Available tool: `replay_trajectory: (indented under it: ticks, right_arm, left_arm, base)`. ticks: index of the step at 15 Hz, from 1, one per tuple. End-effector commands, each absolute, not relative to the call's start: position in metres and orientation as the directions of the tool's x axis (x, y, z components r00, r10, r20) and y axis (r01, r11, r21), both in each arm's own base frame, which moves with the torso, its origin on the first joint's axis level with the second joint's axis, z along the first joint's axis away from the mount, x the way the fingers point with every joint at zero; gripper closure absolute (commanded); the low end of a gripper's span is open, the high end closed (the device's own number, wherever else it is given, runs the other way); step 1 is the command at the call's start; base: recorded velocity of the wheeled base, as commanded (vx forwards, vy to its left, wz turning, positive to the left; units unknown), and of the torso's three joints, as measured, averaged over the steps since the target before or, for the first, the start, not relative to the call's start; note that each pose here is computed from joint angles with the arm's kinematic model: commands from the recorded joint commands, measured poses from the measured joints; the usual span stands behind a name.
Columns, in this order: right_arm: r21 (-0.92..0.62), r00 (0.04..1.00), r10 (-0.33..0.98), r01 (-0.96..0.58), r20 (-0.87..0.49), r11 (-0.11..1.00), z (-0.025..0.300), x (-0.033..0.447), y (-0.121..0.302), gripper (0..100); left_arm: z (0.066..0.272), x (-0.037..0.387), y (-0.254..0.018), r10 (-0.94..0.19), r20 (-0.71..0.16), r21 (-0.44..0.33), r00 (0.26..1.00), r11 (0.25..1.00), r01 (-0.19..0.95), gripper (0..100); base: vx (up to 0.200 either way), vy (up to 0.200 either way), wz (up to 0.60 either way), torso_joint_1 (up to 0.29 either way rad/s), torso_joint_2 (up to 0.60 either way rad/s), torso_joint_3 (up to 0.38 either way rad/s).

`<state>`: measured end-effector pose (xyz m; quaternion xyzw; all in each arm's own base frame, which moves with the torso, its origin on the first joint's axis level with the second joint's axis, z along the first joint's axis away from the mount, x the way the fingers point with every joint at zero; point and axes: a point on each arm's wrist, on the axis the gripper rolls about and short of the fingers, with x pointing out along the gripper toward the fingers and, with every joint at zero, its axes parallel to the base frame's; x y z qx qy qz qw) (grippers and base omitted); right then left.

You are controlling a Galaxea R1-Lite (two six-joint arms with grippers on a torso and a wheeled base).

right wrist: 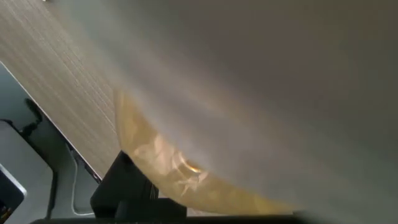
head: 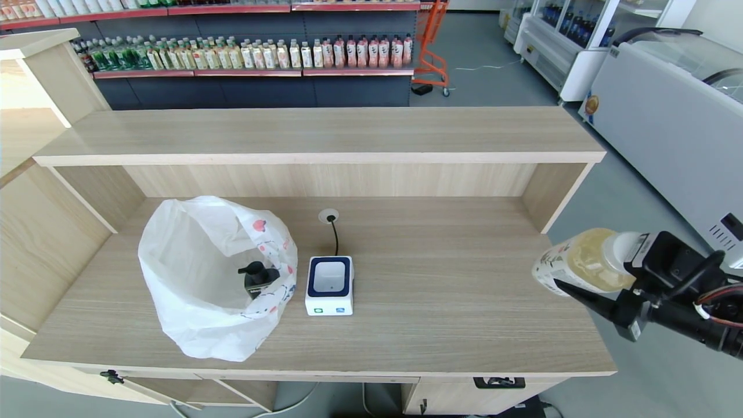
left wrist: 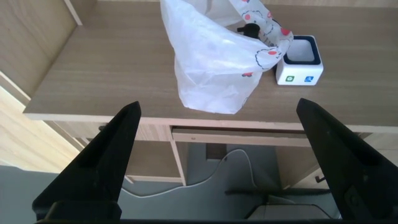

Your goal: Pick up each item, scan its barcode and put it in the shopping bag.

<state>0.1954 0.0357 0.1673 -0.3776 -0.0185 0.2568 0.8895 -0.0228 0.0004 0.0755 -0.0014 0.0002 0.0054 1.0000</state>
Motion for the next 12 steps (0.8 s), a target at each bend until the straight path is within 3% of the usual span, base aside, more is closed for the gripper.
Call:
replay_trajectory:
  ticks: [1,6,12]
  right_arm:
    - [-0.695,0.868,0.474,-0.432,-0.148,0.575,0.167,0.193,0.035,100]
    - [-0.694,0.867,0.478,-0.432,-0.143,0.576,0.167,0.192,0.036,100]
    - [-0.650,0.817,0.561,-0.498,-0.132,0.573,0.170,0.192,0.049,100]
  left_arm:
    - [0.075,-0.023,0.000,0.011,0.000,-0.003,1.000,1.000,-0.011,0]
    - [0.075,-0.023,0.000,0.009,0.000,0.000,1.000,1.000,-0.009,0]
    - [0.075,-0.023,0.000,0.009,0.000,-0.006,1.000,1.000,-0.009,0]
  base:
    - [0.000,0.000,0.00,0.000,0.00,0.000]
    - [0.000,0.000,0.00,0.000,0.00,0.000]
    - [0.000,0.200,0.00,0.003,0.00,0.001]
